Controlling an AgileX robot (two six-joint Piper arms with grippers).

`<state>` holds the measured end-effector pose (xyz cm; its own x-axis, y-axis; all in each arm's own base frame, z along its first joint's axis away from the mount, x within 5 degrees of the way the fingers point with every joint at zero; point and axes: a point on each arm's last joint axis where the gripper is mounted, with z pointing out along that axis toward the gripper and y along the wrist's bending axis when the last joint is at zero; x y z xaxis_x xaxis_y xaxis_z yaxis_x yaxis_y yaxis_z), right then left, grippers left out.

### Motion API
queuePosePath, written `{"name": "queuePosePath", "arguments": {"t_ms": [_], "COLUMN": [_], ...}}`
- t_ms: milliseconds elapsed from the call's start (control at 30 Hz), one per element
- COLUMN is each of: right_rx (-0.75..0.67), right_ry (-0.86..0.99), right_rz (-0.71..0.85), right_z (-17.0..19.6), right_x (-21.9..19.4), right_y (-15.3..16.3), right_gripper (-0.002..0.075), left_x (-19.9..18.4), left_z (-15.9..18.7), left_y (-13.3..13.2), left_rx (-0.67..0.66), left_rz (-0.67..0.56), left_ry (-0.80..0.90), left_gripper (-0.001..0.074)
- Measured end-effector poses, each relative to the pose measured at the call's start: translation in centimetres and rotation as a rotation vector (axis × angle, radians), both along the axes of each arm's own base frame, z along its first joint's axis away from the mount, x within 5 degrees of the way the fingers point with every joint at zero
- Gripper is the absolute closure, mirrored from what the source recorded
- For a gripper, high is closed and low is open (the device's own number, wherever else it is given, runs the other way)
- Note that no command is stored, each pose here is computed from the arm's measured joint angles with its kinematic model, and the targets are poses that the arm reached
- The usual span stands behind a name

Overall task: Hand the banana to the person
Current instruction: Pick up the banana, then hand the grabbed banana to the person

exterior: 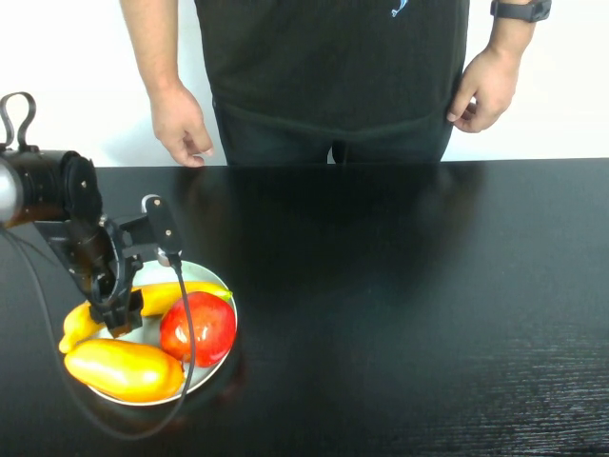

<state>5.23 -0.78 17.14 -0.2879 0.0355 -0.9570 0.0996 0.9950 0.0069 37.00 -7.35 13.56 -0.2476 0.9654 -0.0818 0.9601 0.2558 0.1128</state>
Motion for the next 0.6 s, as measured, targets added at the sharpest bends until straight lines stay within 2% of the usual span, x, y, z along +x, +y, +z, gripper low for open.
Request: {"name": "queuePosePath", "arguments": {"t_ms": [167,267,433,600], "right_rx": [0.0,0.0,0.0,0.0], "right_ry": [0.0,0.0,0.0,0.0], "right_rz": [0.0,0.0,0.0,0.0], "right_z": [0.0,0.0,0.0,0.0], "right_x": [0.0,0.0,0.0,0.0], "right_y": [0.0,0.0,0.0,0.0], "right_gripper": [0.0736,0.0736,0.0736,0.0736], "left_x": [0.0,-0.1,-1.3,-4.6], "left_z": [0.1,1.5,7.2,12.8], "left_y": [-0.1,-0.1,0.1,0.5], "left_rx": [-0.011,-0.02,-0.047,-0.099], "left_rz": [0.011,0.02,0.035,0.133], "left_ry": [0.0,-0.037,-0.147,-0.154], "left_gripper": [0.0425,0.0425,0.0426,0.0426]}}
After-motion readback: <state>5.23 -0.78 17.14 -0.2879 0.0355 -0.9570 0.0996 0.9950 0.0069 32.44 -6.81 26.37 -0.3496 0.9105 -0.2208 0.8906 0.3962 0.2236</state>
